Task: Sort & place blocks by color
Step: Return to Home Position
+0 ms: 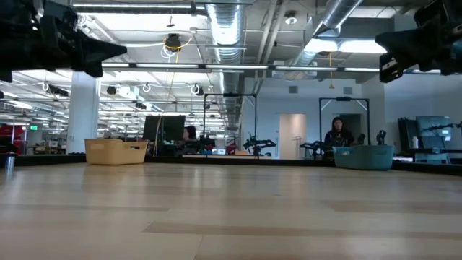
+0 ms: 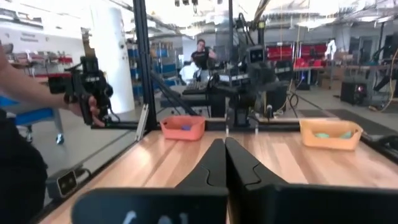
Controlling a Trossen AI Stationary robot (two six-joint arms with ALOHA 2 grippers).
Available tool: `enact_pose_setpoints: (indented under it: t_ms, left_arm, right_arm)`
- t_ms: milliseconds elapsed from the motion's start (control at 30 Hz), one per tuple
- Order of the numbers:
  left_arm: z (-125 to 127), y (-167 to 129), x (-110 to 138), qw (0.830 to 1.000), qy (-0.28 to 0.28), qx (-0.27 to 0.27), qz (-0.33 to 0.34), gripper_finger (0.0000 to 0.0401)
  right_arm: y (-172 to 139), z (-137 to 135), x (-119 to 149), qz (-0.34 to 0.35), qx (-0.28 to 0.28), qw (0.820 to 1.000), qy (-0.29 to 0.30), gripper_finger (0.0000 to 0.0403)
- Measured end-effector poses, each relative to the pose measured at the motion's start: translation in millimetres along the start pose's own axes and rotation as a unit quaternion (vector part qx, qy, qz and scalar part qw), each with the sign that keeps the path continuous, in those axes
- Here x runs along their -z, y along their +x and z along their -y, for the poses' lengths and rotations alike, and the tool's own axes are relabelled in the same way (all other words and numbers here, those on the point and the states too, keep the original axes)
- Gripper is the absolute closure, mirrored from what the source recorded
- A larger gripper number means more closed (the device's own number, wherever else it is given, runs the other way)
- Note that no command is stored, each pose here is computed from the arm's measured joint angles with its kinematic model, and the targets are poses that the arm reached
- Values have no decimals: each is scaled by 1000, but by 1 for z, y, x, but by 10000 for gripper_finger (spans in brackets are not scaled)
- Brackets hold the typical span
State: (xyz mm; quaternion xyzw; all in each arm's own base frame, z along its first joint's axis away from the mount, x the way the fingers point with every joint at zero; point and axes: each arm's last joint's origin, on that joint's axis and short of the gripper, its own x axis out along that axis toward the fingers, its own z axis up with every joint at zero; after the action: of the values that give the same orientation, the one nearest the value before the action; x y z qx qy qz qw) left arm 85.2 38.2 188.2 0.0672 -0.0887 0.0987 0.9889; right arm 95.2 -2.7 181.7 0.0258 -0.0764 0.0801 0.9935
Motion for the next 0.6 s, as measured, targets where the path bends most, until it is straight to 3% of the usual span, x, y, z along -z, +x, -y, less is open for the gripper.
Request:
enact_pose_setpoints:
  t_ms: [200, 600]
  left_arm:
    - [2, 0, 14, 998, -24, 19, -51, 401]
    - [3, 0, 14, 996, -64, 29, -52, 401]
  right_arm:
    - [0, 0, 0, 0, -1, 1000, -1, 389]
    - [0, 1, 2, -7, 21, 999, 34, 384]
